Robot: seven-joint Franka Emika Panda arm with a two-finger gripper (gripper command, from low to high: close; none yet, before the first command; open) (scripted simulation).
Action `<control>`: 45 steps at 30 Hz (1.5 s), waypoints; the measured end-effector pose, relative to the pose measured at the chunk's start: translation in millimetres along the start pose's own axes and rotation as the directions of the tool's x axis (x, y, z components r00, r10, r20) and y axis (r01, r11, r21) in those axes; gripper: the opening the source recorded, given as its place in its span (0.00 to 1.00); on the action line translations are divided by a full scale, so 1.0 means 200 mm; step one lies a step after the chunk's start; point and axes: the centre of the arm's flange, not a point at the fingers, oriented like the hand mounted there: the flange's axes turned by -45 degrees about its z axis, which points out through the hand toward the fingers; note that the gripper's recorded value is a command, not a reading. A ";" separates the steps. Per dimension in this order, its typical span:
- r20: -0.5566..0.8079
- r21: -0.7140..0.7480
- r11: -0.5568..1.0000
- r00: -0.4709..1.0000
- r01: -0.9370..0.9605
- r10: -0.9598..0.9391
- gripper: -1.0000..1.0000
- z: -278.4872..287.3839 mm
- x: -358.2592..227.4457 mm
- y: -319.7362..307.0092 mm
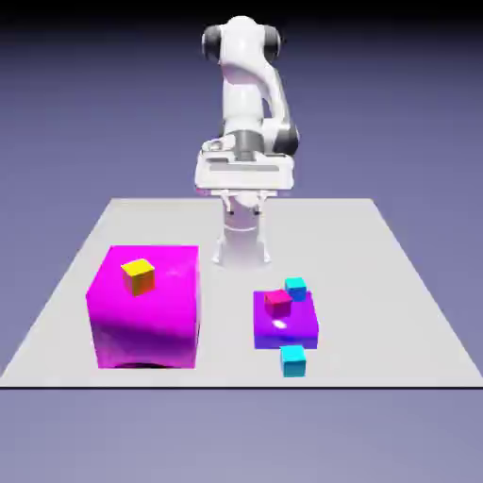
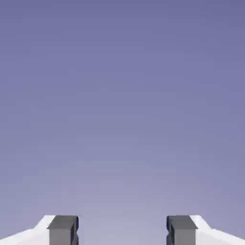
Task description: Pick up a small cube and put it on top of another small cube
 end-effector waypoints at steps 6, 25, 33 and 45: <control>0.221 0.011 1.000 0.975 0.016 -0.018 0.50 0.33 0.02 -0.11; 0.788 0.058 0.998 0.613 0.016 -0.055 0.50 1.34 -0.37 -0.55; 0.802 0.059 0.998 0.595 0.014 -0.056 0.00 1.59 -0.67 -0.58; 0.695 -0.394 0.838 0.475 -0.377 0.540 0.00 0.98 0.09 0.48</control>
